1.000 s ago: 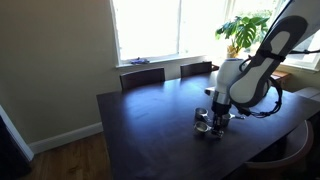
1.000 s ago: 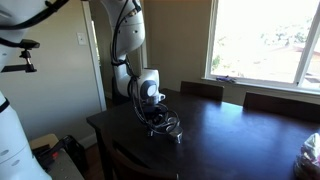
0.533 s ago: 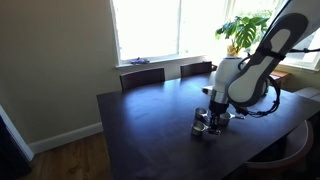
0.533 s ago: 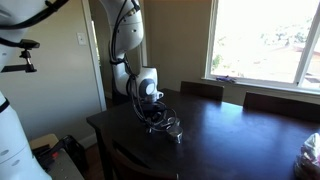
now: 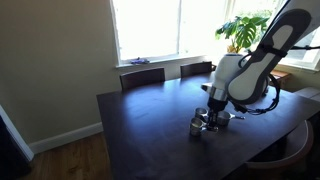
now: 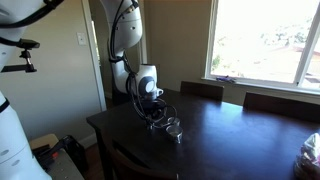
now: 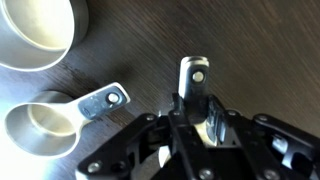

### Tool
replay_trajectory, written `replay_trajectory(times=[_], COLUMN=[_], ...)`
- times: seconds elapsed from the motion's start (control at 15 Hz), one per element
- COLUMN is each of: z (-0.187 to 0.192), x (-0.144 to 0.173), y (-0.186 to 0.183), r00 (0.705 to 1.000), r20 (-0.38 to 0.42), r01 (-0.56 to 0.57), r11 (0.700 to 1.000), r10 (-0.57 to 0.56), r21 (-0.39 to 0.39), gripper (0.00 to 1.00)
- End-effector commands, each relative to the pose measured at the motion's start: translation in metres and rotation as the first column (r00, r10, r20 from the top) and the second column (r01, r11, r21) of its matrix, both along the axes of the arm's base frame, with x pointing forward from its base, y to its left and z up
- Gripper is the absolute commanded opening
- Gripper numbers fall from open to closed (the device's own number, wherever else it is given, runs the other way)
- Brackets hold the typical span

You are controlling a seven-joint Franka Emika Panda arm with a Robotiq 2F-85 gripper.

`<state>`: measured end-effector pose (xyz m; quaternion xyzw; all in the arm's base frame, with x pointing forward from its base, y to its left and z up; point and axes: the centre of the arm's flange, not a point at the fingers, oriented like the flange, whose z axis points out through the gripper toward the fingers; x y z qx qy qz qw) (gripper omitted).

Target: Separate the pots

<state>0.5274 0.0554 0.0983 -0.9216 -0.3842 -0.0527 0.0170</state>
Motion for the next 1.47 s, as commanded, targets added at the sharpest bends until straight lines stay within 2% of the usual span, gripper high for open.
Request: replay_trajectory(times=[0.0, 1.4], z=[0.027, 0.095], x=[-0.014, -0.01], y=[0.003, 0.03], r00=[0.999, 0.973], r20=[0.047, 0.225], r01=[-0.024, -0.064], r11=[1.0, 0.997], r10=[0.023, 0.051], r21=[0.011, 0.051], gripper=[0.12, 0.12])
